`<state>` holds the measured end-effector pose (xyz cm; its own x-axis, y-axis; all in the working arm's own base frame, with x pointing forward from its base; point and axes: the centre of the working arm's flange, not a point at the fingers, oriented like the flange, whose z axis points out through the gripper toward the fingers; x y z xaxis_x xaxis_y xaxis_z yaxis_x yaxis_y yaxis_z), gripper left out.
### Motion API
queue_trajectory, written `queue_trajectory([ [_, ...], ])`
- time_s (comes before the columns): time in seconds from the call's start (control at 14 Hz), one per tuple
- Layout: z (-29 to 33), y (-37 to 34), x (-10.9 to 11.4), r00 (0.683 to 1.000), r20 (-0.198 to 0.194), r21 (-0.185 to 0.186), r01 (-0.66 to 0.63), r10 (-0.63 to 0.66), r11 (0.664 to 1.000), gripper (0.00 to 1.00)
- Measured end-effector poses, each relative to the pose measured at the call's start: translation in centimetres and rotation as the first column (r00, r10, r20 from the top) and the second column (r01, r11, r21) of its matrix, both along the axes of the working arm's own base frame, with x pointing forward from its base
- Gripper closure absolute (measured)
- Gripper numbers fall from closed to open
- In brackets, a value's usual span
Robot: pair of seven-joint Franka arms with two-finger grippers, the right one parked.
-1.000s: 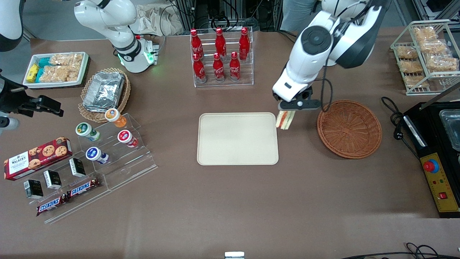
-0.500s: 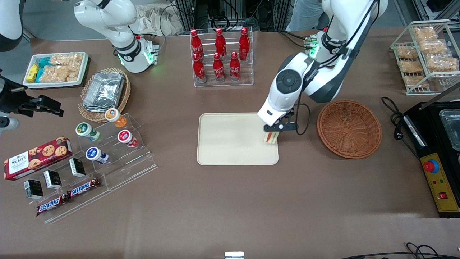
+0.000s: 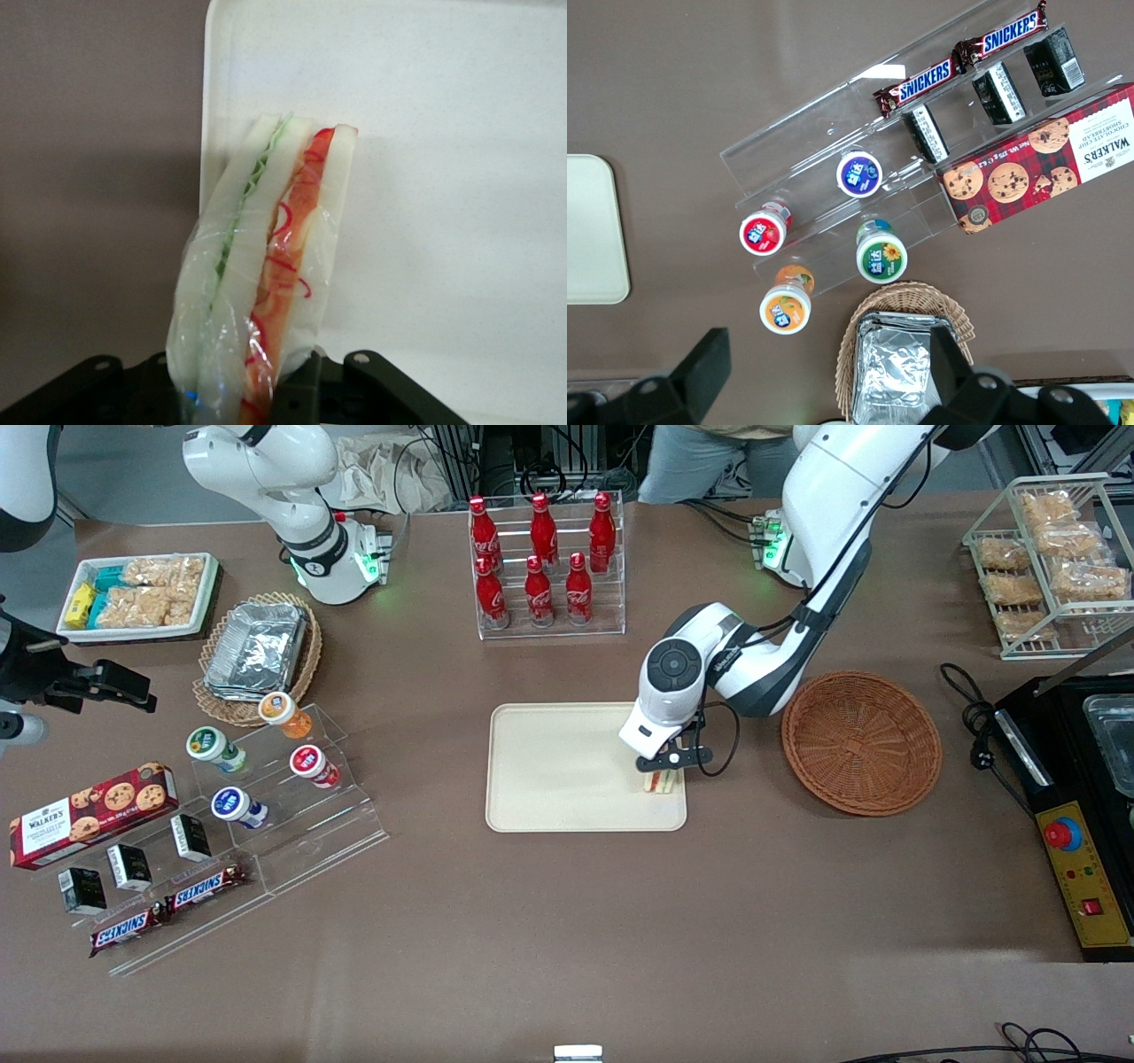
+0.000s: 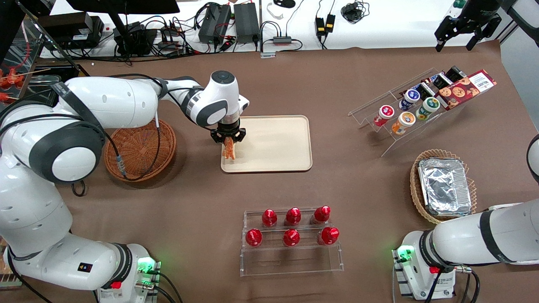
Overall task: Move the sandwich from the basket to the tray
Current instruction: 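Lower the sandwich onto the tray and open the left gripper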
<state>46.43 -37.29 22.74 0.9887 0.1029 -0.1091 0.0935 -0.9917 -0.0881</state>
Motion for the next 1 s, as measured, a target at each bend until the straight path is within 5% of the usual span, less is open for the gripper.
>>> queue_trajectory([
  [0.21, -1.0, -0.2, -0.1, 1.0, -0.002, -0.001, 0.002, -0.002, 1.0, 0.71],
  [0.71, -1.3, -0.3, 0.0, 1.0, 0.008, 0.008, 0.017, -0.017, 1.0, 0.02],
  [1.0, 0.7, -0.4, 1.5, 0.999, 0.034, 0.0, -0.003, 0.003, 1.0, 0.0],
])
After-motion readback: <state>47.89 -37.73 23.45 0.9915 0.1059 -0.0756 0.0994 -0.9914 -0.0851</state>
